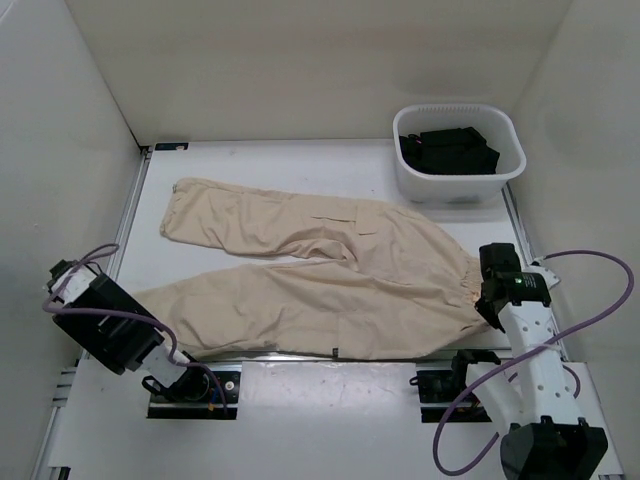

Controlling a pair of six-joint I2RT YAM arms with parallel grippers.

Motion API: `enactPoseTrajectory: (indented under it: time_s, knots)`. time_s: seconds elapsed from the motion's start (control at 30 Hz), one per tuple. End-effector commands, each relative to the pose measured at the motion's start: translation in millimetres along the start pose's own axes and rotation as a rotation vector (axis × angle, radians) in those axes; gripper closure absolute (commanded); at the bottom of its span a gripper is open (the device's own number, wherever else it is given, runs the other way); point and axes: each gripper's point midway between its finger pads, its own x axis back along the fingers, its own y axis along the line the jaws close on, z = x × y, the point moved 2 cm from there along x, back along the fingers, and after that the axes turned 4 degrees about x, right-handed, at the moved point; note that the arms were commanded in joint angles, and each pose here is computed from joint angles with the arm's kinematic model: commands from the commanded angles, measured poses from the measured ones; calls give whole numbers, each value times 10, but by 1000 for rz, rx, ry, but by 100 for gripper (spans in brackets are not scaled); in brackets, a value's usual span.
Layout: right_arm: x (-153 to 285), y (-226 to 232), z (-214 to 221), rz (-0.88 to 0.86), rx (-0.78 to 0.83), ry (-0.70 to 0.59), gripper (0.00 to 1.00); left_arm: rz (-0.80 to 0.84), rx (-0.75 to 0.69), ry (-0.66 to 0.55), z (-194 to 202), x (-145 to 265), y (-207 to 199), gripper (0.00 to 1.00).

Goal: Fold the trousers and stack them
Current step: Flatten the trousers out

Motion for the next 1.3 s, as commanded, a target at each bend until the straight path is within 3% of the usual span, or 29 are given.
enactPoseTrajectory:
  time_s: [0.0, 0.3, 0.33, 0.37, 0.4, 0.43, 0.47, 0.53, 0.67, 0.77, 0.83, 0.93, 0.97, 1.0, 1.07, 1.1, 1.2, 1.27]
  knots:
    - [32, -47, -165, 54, -122, -69, 100, -47, 12, -128, -160, -88, 66, 86]
    - [202, -552, -191, 216, -383, -214, 100, -46, 100, -244, -619, -16, 241, 86]
    - [238, -591, -223, 230, -416, -234, 96, -46, 100, -247, -653, -9, 242, 86]
    - [253, -641, -248, 242, -455, -266, 83, -46, 100, -247, -653, -9, 242, 79]
    - [280, -659, -269, 245, -469, -276, 61, -47, 97, -209, -565, -13, 241, 59]
    - [281, -659, -269, 245, -469, -276, 36, -28, 90, -156, -442, -15, 207, 35]
    - [299, -660, -315, 261, -443, -281, 11, -17, 85, -108, -332, -10, 188, 0]
    - [371, -622, -462, 272, -400, -296, 2, 19, 81, -73, -250, 97, 138, 0]
    - [615, -372, -961, 200, -242, -342, 1, 197, 34, -211, -366, 764, -167, 0]
    - [599, 63, -1234, 80, -184, -324, 2, 431, -137, -252, -278, 1314, -773, 0]
    - [457, 472, -1273, -18, -133, -240, 2, 544, -318, -307, -223, 1513, -1262, 0]
    - [160, 885, -1237, -67, -130, -145, 2, 514, -492, -420, -542, 1438, -1865, 0]
    - [77, 972, -1225, -85, -147, -120, 2, 497, -518, -427, -635, 1400, -2011, 0]
    - [-33, 1114, -1147, -108, -163, -64, 2, 466, -563, -347, -664, 1134, -2248, 0]
    - [-210, 1211, -1097, -112, -198, -40, 3, 457, -592, -393, -935, 1187, -2561, 0]
    - [-314, 1264, -1044, -103, -208, -17, 3, 428, -608, -340, -980, 935, -2703, 0]
    - [-604, 1341, -943, -111, -233, 56, 6, 373, -650, -425, -1178, 823, -3091, 0]
    - [-727, 1359, -939, -111, -263, 83, 8, 229, -660, -449, -1251, 478, -3170, 0]
